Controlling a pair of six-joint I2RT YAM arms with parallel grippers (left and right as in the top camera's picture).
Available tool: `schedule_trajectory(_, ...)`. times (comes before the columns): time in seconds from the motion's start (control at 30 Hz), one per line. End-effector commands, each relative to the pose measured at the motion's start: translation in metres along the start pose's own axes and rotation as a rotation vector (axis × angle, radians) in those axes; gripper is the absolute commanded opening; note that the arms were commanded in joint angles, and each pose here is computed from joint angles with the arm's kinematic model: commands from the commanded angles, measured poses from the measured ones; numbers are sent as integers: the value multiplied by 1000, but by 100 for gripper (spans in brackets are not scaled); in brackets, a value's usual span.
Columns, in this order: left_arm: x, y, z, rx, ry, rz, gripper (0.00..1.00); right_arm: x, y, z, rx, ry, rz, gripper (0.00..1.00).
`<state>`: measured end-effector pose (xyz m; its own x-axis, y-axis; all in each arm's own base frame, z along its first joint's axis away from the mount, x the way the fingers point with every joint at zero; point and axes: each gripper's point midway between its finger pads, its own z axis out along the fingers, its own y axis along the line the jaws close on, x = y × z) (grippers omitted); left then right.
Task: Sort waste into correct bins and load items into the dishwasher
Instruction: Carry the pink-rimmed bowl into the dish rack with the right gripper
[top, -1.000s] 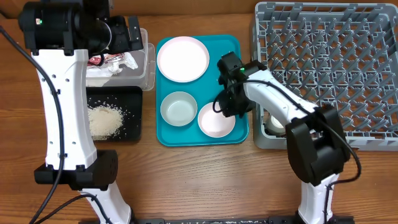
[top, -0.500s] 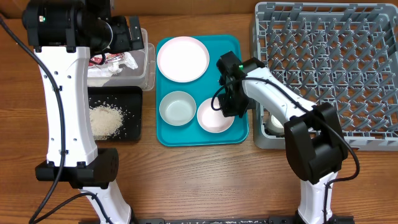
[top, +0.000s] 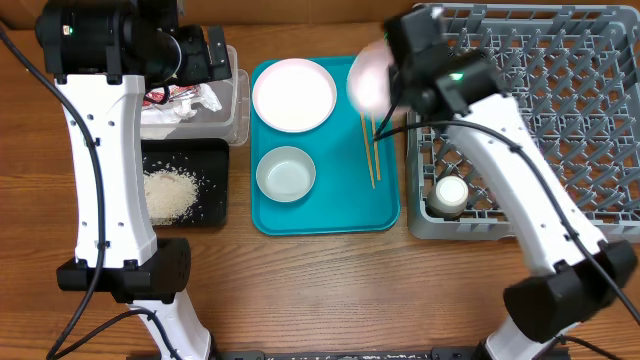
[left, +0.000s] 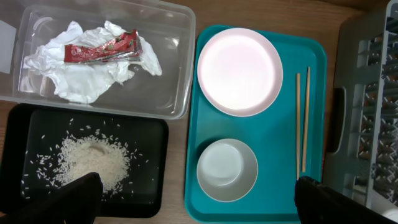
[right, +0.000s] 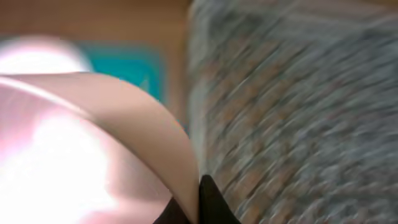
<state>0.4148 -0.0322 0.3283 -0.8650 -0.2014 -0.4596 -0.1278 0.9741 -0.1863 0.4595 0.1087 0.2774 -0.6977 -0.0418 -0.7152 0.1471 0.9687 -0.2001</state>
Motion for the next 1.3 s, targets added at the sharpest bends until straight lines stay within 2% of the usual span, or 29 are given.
schedule_trajectory(0.0,0,0,4,-5,7,-7,100,-32,-63,9,360,-146,35,4)
schedule_trajectory(0.23,0,0,4,-5,7,-7,100,-73,-77,65,460,-248,-100,4)
schedule_trajectory(0.33,0,0,4,-5,7,-7,100,-74,-87,98,550,-244,-153,4)
schedule_trajectory(0.47,0,0,4,-5,7,-7,100,-68,-81,142,586,-229,-262,4)
schedule_trajectory(0.6,0,0,4,-5,7,-7,100,-67,-75,173,614,-266,-286,4)
schedule_trajectory(0.93,0,0,4,-5,7,-7,100,-53,-80,216,649,-271,-314,4)
schedule_trajectory(1.27,0,0,4,-5,7,-7,100,-45,-73,224,608,-244,-349,4)
